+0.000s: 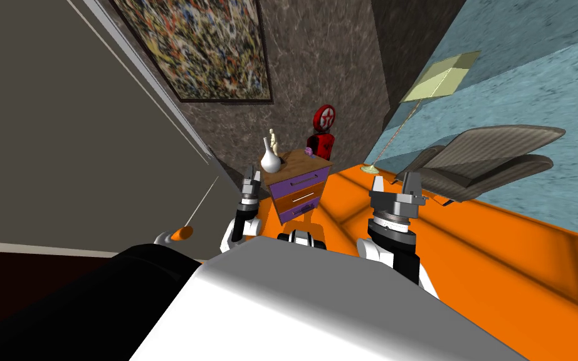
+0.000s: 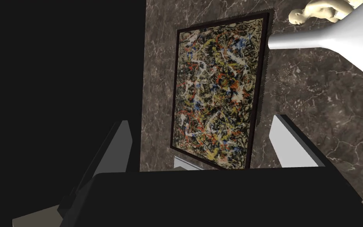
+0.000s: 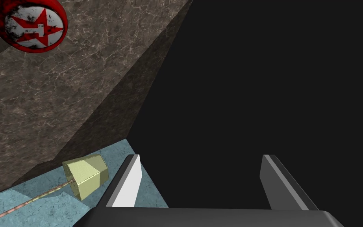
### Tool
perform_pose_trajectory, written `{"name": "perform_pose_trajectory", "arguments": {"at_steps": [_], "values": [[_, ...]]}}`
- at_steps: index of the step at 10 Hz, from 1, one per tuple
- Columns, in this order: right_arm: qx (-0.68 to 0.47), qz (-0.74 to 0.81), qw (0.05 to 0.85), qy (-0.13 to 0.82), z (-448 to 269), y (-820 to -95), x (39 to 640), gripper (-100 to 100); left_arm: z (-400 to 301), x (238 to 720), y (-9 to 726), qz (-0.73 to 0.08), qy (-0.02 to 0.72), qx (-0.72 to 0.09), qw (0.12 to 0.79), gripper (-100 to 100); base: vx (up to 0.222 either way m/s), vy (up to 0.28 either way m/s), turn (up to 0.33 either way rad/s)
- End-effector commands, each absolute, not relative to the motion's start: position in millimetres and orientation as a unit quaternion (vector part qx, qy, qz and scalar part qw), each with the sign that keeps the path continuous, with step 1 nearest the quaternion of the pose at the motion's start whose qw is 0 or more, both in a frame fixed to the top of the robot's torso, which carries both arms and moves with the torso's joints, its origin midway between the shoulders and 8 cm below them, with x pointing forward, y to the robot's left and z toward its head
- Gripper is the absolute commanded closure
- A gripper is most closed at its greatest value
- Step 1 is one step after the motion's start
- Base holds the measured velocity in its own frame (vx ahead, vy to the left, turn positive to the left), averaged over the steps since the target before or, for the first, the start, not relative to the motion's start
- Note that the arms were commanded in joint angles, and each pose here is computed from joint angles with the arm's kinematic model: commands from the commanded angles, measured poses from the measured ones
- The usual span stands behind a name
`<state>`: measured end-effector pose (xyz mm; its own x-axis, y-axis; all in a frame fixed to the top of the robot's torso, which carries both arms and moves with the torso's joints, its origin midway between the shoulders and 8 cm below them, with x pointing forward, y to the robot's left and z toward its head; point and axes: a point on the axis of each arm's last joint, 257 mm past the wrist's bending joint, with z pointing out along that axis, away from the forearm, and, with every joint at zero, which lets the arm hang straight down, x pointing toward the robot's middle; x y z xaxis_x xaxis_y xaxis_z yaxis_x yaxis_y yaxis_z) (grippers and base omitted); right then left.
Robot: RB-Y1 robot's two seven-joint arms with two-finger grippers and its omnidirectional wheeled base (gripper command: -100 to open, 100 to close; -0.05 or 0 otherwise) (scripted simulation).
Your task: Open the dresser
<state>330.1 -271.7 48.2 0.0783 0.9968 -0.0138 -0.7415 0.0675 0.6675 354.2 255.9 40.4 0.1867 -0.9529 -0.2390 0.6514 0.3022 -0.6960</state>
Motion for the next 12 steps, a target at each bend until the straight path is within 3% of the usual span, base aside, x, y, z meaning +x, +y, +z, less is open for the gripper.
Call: {"name": "perform_pose_trajectory", "arguments": {"at_steps": [1, 12], "values": [[0.258, 0.632, 0.687, 0.247, 48, -272, 330, 0, 20, 364, 258, -0.538, 0.359, -0.223, 0.729, -100, 0.085, -0.105, 0.057], [0.258, 0.632, 0.687, 0.247, 48, -272, 330, 0, -71, 393, 305, -0.507, 0.393, -0.292, 0.709, -100, 0.071, -0.105, 0.059]]}}
